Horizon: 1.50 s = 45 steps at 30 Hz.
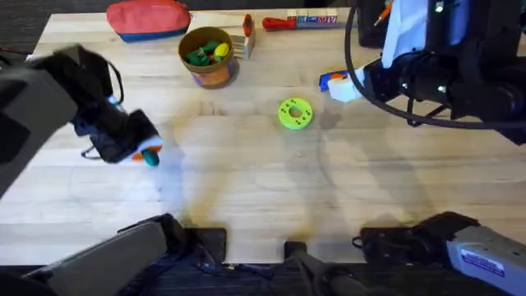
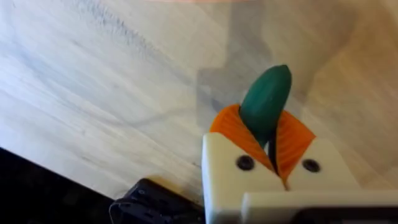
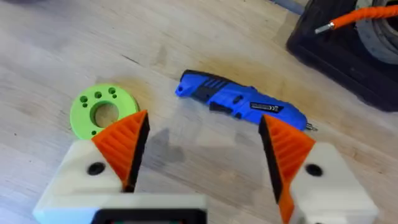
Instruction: Pick up the gripper from the table and insert it into the empty holder that is missing its gripper. Then pick up a screw, insert it into the mounting hole, and use the screwdriver to tighten it. Finally, clean up the table by picking up the vegetable and placing it into the bucket.
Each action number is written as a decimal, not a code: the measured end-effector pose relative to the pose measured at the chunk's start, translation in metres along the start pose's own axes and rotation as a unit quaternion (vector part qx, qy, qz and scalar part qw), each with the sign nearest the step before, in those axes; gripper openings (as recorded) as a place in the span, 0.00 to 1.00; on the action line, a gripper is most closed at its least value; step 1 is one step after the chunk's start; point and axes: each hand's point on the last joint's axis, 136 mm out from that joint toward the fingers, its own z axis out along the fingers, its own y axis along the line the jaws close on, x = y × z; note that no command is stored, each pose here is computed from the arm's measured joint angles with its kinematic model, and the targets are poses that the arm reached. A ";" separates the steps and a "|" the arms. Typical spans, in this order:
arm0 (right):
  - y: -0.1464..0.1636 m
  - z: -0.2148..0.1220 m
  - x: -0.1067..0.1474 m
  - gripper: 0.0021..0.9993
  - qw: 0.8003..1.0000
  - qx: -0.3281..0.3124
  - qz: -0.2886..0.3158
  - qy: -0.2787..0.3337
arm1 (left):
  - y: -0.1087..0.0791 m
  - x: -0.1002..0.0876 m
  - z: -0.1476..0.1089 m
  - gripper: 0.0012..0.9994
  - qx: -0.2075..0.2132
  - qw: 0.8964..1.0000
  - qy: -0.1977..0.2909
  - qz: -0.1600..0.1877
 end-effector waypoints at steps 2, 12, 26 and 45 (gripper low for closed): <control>0.000 0.000 0.000 0.99 1.000 0.000 0.000 0.000 | -0.015 -0.020 -0.020 0.03 0.016 0.999 -0.041 0.019; 0.000 0.000 0.000 0.99 1.000 0.000 0.000 0.000 | -0.155 -0.110 -0.138 0.03 0.223 0.916 -0.311 0.118; 0.003 0.013 0.009 0.99 1.000 -0.003 -0.002 0.024 | -0.245 -0.122 -0.088 0.40 0.260 0.895 -0.315 0.177; -0.006 -0.038 -0.013 0.99 1.000 -0.001 -0.001 0.007 | -0.232 -0.096 -0.171 0.99 0.234 0.820 -0.413 0.319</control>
